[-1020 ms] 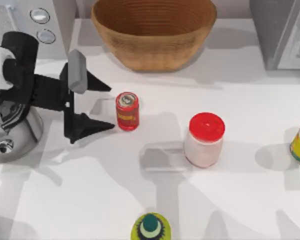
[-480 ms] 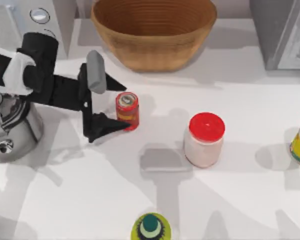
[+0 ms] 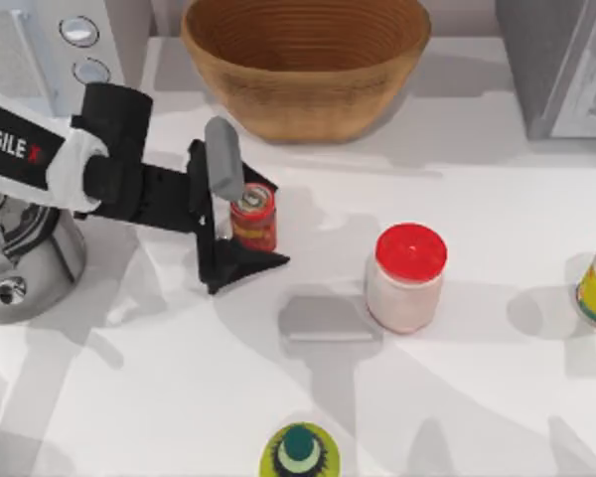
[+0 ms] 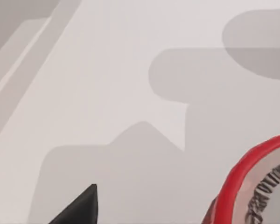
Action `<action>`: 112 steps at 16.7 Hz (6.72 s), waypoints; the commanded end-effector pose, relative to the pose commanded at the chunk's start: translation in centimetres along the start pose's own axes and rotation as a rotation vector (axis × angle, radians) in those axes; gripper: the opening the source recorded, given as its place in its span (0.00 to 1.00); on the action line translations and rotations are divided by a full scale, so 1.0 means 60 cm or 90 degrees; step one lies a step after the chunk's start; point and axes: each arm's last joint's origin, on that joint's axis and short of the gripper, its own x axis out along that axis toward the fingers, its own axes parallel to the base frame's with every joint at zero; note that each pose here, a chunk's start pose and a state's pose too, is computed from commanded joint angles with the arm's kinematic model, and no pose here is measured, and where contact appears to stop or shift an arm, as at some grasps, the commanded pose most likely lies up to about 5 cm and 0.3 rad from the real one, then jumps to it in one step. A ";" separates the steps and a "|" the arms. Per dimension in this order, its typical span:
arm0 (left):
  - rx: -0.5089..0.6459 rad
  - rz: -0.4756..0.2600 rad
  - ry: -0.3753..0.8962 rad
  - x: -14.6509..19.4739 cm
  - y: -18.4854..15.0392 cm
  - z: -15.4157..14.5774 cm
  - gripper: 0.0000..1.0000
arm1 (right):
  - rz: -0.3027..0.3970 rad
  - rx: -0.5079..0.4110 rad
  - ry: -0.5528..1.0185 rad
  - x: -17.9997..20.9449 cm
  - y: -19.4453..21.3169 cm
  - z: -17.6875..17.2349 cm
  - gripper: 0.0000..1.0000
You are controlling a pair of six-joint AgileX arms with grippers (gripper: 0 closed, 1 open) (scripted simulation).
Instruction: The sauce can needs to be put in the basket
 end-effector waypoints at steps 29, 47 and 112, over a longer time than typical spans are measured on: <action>0.007 0.000 -0.002 -0.043 -0.010 0.029 0.00 | 0.000 0.000 0.000 0.000 0.000 0.000 1.00; 0.002 0.000 0.001 -0.246 -0.136 0.057 0.00 | 0.000 0.000 0.000 0.000 0.000 0.000 1.00; -0.448 0.816 0.002 0.088 0.120 0.437 1.00 | 0.000 0.000 0.000 0.000 0.000 0.000 1.00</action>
